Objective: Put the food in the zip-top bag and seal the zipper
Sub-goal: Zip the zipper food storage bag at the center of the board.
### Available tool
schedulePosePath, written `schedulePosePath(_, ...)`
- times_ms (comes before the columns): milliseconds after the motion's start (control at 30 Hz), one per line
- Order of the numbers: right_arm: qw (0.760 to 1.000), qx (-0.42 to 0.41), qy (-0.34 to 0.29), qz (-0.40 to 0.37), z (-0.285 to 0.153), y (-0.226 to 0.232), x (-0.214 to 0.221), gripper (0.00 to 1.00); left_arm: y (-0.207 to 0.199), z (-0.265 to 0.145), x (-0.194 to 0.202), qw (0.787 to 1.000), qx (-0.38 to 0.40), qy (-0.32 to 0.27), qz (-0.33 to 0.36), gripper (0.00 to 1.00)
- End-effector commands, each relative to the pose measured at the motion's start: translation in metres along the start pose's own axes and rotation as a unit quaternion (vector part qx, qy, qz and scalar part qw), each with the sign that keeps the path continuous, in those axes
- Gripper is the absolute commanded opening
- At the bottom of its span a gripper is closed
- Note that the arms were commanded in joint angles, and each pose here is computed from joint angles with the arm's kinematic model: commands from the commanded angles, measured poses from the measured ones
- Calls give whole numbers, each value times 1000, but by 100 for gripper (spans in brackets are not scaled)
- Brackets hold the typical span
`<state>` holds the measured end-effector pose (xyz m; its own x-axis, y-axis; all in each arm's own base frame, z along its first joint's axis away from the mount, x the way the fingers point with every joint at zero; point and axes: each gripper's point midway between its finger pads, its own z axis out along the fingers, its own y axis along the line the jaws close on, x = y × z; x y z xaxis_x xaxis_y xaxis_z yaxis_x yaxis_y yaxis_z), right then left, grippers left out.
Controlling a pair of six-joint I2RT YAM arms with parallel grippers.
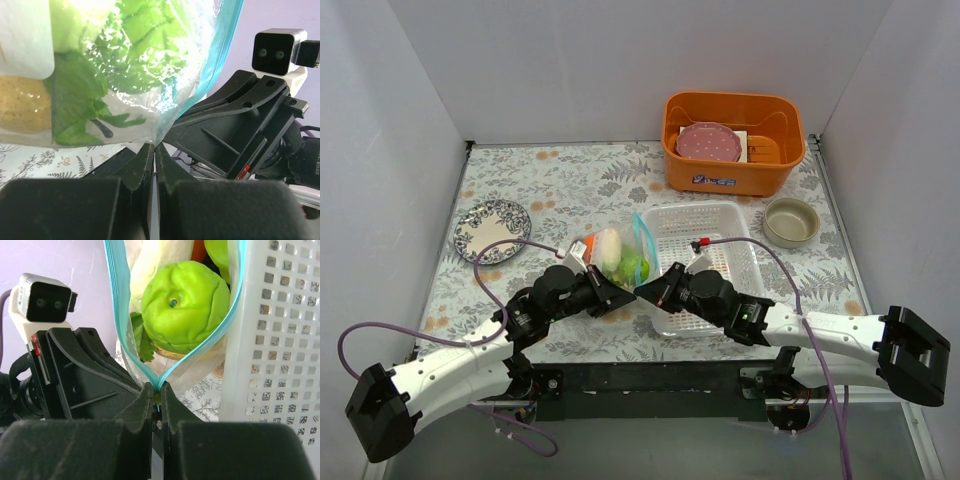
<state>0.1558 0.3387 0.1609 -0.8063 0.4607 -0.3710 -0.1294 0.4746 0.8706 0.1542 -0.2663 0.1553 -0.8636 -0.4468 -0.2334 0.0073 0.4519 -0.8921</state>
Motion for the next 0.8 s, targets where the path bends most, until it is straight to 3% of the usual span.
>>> schedulePosePath(0,994,-57,-97,4,-10,44,-46,9,-5,-9,21,998,17,54,16,0)
schedulePosePath(767,986,-15,-162,15,-16,28,-83,10,2,-21,38,995,15,97,25,0)
